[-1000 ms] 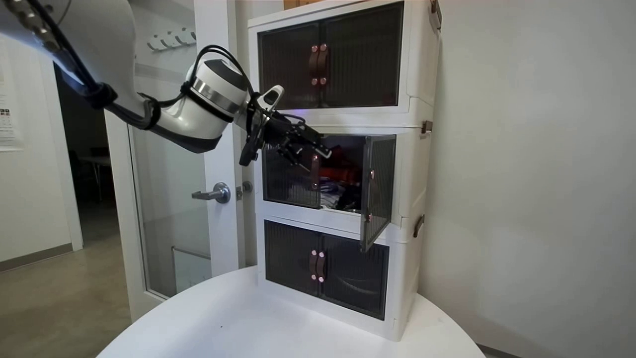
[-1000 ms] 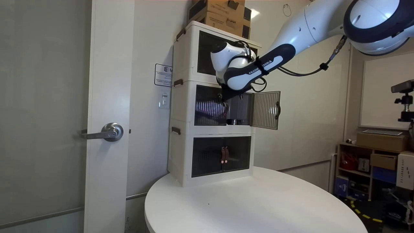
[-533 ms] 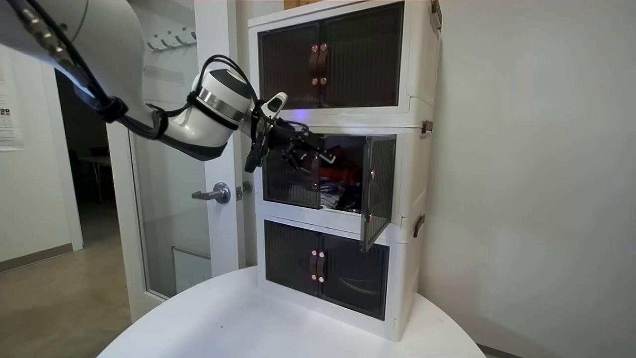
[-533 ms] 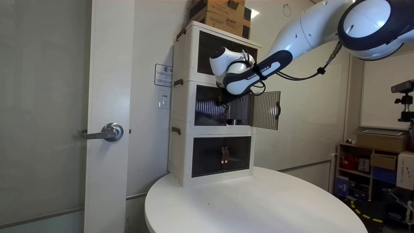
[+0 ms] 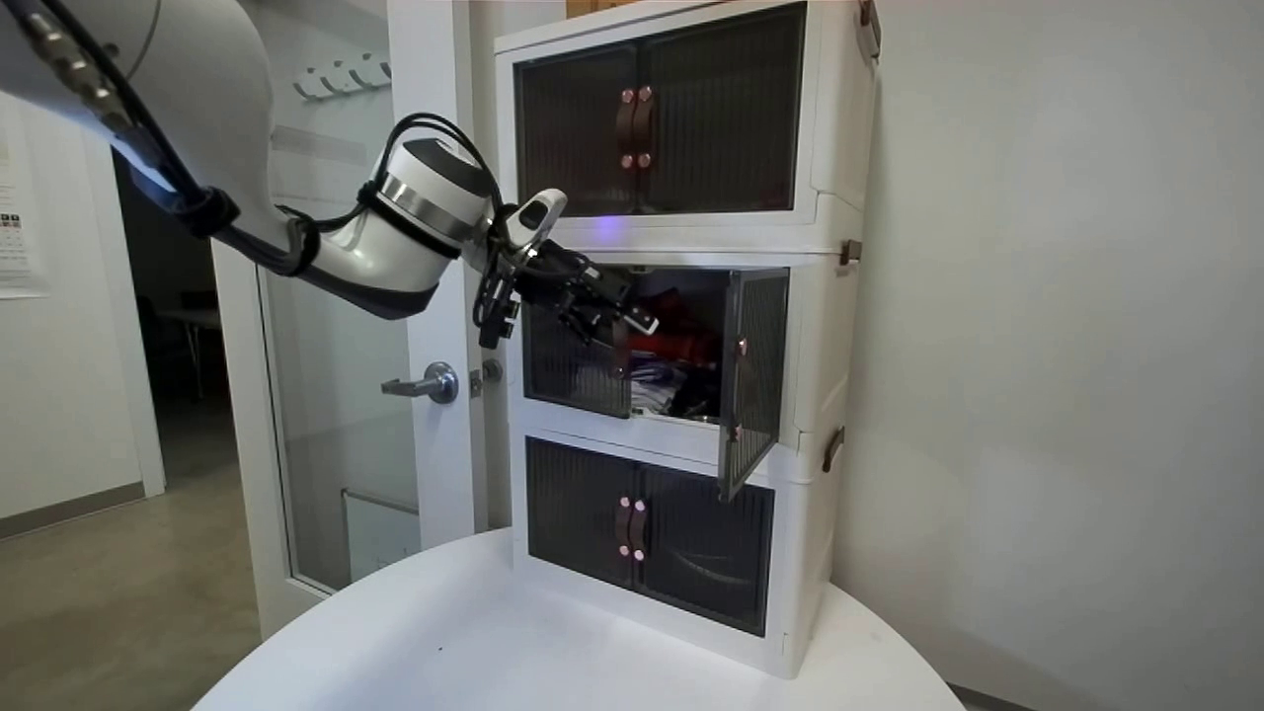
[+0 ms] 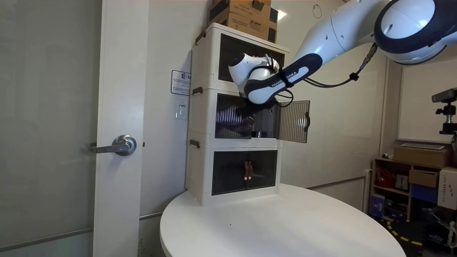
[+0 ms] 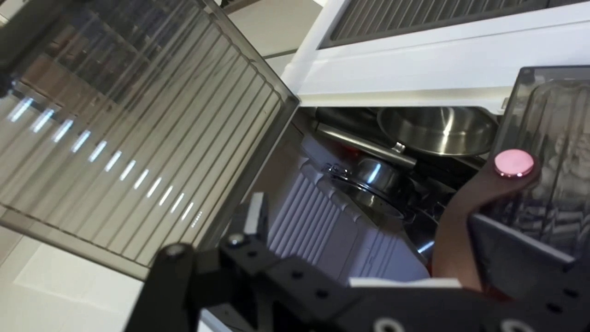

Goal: Open the doors of the second cabinet

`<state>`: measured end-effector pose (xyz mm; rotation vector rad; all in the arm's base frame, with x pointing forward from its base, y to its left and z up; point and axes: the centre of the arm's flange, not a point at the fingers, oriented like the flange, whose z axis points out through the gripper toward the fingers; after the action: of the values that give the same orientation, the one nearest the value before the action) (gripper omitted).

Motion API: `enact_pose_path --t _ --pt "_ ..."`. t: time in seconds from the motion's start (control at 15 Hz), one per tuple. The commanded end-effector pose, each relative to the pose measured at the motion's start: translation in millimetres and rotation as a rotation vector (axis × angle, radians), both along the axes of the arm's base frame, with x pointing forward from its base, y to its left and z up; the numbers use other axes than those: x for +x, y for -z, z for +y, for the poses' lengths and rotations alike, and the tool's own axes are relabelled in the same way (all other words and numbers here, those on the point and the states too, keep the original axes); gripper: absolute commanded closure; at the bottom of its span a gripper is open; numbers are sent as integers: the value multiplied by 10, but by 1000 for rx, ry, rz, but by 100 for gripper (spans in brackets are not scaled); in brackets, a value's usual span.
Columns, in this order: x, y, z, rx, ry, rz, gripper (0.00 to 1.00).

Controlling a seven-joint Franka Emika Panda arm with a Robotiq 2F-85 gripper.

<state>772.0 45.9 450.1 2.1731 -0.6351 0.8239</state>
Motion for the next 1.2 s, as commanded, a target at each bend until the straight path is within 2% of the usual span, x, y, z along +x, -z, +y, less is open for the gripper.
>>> enact_pose_path --t 0.0,0.33,0.93,1.13 --pt "-358 72 -189 8 106 47 0" --pt "-545 87 35 47 65 71 0" --pt "-837 -22 1024 79 -230 71 0" --pt "-911 -43 1351 111 -301 99 0"
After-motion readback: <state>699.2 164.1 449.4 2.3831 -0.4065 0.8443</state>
